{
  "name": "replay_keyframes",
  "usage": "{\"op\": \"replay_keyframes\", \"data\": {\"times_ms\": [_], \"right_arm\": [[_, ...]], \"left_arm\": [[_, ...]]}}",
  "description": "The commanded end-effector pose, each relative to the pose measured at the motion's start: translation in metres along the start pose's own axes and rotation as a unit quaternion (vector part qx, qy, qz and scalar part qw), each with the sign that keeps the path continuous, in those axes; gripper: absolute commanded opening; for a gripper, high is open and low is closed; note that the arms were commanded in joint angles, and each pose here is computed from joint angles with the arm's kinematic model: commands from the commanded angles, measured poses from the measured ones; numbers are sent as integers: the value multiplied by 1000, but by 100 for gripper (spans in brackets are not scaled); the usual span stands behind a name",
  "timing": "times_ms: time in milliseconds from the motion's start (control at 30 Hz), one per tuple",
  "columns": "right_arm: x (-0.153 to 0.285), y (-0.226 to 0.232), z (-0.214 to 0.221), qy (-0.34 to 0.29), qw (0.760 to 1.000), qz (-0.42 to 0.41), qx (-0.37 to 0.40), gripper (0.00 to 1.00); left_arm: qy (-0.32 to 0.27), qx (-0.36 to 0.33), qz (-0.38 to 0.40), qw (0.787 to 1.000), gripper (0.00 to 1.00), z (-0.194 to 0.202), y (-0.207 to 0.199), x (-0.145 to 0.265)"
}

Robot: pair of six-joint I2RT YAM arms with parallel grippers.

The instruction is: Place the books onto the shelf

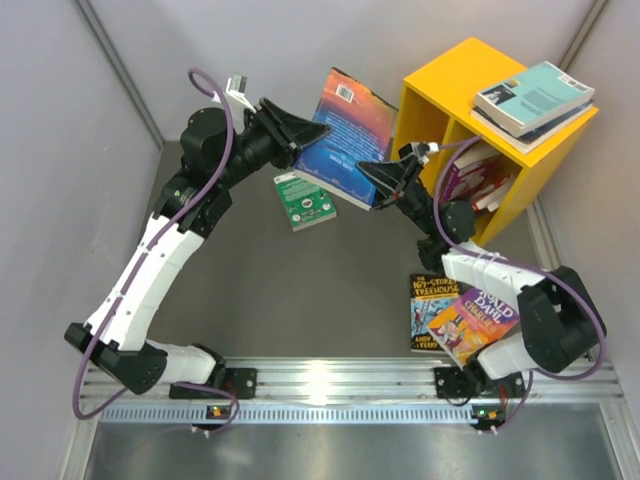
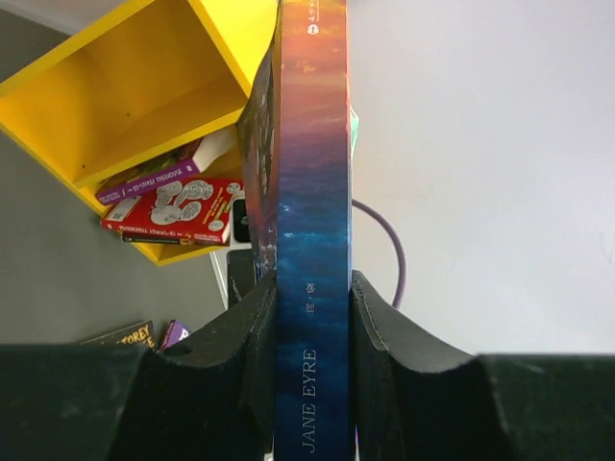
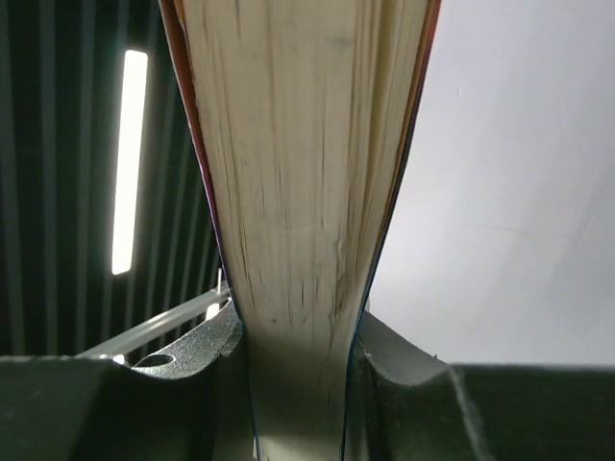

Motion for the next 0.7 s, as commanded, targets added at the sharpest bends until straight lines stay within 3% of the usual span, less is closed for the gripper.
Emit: {"op": "replay_keyframes", "data": {"times_ms": [0, 267, 367, 400, 433, 500, 533, 667], "right_arm": [[12, 45, 22, 55, 992, -93, 69, 0], [14, 59, 37, 84, 981, 42, 169, 0], [5, 82, 41, 69, 959, 108, 252, 0], [9, 83, 37, 45, 954, 165, 246, 0], [5, 106, 35, 31, 938, 157, 307, 0], [7, 122, 28, 3, 931, 165, 327, 0], [10, 133, 16, -20, 930, 166, 328, 0], [16, 165, -10, -62, 918, 165, 356, 0]], "left_arm": [[-45, -48, 91, 994, 0, -16, -45, 36], [41, -88, 43, 994, 0, -3, -20, 12], [58, -99, 33, 993, 33, 1, -15, 10], [53, -101, 18, 993, 43, 1, -10, 10], [50, -110, 11, 993, 57, 2, -9, 13], [38, -120, -6, 992, 66, 2, -5, 19], [32, -128, -19, 991, 75, 0, -3, 23], [33, -139, -39, 989, 91, -3, 6, 30]]}}
Point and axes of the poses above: each gripper's point midway between its finger pads, its own x axis back along the fingers, its own y axis along the line the jaws close on, z = x × y, the point moved 10 cm from there along x, back along the fingers, and after that the axes turned 11 degrees about -x, right-handed, at the moved point
